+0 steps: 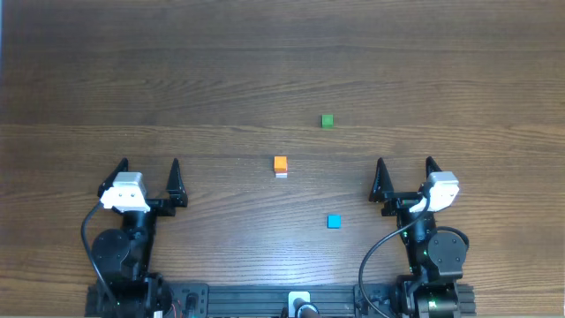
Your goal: Stack Cubes
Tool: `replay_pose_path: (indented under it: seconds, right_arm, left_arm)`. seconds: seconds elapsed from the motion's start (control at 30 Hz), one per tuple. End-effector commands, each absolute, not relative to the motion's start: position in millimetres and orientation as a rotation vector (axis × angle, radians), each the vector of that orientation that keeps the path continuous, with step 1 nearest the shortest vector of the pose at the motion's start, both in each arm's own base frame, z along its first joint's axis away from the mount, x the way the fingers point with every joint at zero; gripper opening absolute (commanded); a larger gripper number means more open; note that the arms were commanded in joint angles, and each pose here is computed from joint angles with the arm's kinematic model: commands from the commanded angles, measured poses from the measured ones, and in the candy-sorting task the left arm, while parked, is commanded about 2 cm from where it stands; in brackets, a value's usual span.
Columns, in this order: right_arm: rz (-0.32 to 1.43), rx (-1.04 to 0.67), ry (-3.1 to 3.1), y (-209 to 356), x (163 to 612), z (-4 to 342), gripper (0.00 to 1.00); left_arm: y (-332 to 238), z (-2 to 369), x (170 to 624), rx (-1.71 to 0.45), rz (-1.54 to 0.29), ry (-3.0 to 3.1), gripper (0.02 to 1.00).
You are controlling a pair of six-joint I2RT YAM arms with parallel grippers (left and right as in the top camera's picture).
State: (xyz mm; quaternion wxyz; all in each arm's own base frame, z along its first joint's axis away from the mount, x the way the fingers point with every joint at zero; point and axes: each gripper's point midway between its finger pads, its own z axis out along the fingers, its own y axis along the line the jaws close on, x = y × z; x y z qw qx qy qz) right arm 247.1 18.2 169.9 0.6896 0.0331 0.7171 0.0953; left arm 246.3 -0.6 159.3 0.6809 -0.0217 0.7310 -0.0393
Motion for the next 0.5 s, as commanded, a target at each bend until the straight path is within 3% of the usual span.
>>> replay_pose_path:
  seconds: [0.03,0.3,0.5]
  right_arm:
    - [0.197,0.010,1.600,22.8,248.9,201.6,0.991]
    - [0.181,-0.062,1.768,32.1,290.7,261.6,0.993]
    - [0.221,-0.175,2.029,67.3,342.6,268.3,0.991]
  left_arm:
    - [-2.0,158.9,245.9,-0.026,-0.083,1.637,1.000]
    - [-2.0,158.9,245.9,-0.026,-0.083,1.637,1.000]
    - [-2.0,159.0,245.9,-0.026,-0.083,1.636,1.000]
